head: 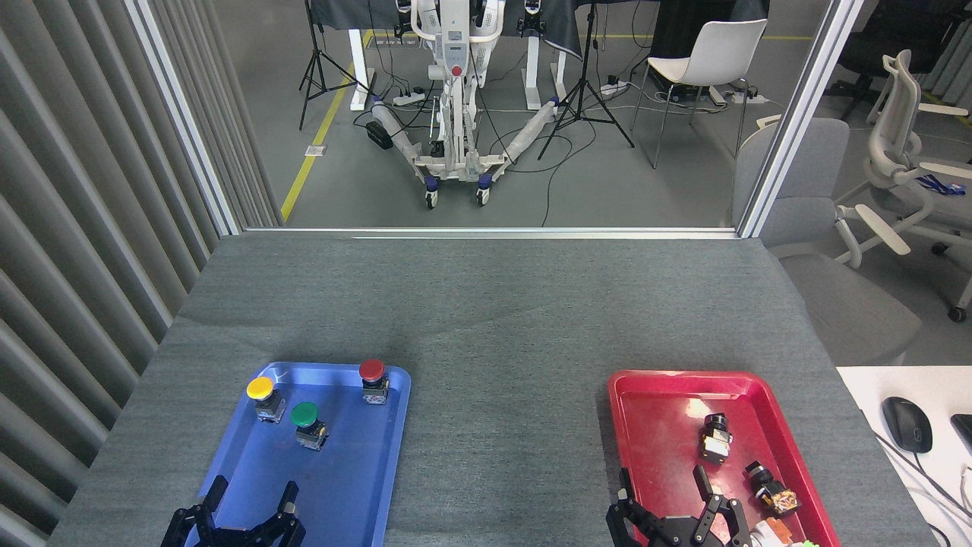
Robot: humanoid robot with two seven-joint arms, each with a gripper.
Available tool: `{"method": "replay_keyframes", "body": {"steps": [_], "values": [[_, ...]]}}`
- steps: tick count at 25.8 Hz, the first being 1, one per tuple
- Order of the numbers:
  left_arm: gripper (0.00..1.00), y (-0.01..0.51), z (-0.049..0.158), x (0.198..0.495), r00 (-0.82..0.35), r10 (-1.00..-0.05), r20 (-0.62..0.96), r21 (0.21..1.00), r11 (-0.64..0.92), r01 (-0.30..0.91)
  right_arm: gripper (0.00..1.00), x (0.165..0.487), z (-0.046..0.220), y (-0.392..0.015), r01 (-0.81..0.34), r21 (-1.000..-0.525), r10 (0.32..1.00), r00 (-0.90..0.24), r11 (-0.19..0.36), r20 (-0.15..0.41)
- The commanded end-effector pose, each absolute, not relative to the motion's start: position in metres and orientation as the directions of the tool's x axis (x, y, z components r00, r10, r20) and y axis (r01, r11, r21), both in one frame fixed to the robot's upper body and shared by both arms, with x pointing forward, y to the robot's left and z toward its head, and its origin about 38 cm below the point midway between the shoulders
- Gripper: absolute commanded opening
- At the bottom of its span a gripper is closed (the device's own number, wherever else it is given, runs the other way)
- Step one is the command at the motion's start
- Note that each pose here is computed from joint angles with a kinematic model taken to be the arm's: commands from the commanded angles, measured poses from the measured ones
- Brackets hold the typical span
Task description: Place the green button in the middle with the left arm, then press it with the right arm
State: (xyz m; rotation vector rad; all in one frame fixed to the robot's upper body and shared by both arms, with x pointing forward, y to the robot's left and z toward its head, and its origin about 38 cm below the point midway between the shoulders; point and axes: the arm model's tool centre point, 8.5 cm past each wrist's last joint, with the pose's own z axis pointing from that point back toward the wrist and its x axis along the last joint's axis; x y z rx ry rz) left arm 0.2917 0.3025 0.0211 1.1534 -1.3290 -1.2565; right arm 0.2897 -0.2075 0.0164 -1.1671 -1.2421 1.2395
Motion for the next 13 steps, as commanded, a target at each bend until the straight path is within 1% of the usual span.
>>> {"method": "replay_keyframes", "body": {"steps": [1, 3, 6, 13], "values": [[0.97, 0.3017, 0.0209, 0.2916, -0.117, -0.993, 0.03, 0.999, 0.034, -0.03, 1.0, 0.2896, 0.016, -0.2076, -0.013, -1.0, 0.999, -0.046, 0.014, 0.014], [0.99, 0.3006, 0.0205, 0.2918, -0.133, -0.991, 0.033, 0.999, 0.037, -0.027, 1.0, 0.2896, 0.016, -0.2076, -0.013, -1.0, 0.999, -0.046, 0.014, 0.014], [1.0, 0.2977, 0.0175, 0.2923, -0.168, -0.985, 0.045, 0.999, 0.048, -0.017, 1.0, 0.2902, 0.0165, -0.2074, -0.012, -1.0, 0.999, -0.048, 0.014, 0.014], [0.99, 0.2989, 0.0115, 0.2997, -0.166, -0.985, 0.052, 0.999, 0.053, -0.001, 1.0, 0.2902, 0.0165, -0.2076, -0.012, -1.0, 0.999, -0.046, 0.014, 0.014]]}}
